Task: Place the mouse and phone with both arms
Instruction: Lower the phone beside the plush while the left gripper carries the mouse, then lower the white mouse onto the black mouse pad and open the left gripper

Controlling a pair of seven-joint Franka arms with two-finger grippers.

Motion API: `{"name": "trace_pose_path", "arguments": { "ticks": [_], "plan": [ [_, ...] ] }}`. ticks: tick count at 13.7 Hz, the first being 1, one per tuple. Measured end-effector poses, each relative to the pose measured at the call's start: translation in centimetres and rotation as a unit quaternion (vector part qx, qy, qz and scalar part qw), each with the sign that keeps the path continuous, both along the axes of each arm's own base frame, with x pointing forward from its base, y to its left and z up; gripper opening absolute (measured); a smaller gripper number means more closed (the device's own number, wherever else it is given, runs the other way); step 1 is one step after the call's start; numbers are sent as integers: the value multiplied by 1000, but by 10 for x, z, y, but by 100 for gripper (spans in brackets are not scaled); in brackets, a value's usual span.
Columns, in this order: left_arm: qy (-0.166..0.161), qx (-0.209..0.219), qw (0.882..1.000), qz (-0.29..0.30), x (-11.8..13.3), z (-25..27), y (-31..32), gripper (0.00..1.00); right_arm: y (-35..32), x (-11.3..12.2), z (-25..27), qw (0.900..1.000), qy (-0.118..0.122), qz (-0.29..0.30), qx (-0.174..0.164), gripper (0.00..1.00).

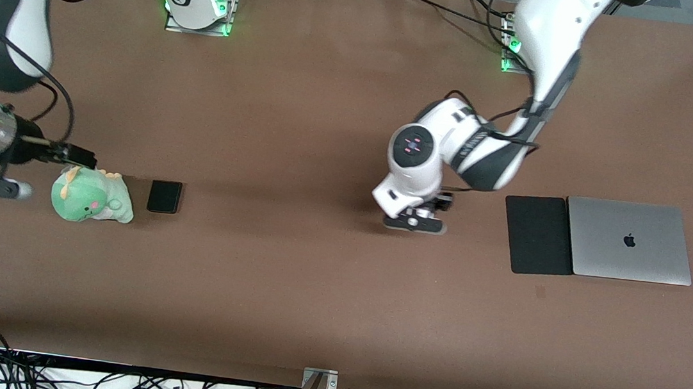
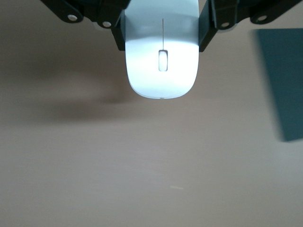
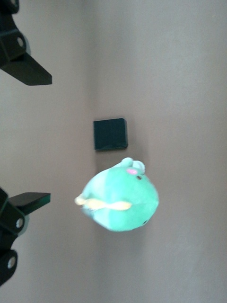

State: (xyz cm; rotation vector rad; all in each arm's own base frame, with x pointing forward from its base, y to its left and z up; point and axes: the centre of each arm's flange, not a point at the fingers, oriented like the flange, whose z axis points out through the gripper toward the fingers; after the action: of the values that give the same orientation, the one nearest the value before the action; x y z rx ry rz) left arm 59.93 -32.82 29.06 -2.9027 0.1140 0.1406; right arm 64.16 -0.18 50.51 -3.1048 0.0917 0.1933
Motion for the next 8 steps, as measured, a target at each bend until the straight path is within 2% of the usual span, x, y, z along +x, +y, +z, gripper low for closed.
{"name": "trace_pose_path", "arguments": {
  "ticks": [2,4,7,8],
  "plan": [
    [21,-3,1000,-17,35,19,85,62,-10,-14,34,1000,-16,0,-14,100],
    [39,-11,999,-14,57,16,164,62,-30,-28,62,999,-32,-5,-25,100],
    [74,-12,997,-5,50,-14,215,62,-52,-41,85,998,-51,-18,-18,100],
    [75,-16,997,-7,48,-25,227,62,-53,-42,89,998,-54,-19,-19,100]
  ]
}}
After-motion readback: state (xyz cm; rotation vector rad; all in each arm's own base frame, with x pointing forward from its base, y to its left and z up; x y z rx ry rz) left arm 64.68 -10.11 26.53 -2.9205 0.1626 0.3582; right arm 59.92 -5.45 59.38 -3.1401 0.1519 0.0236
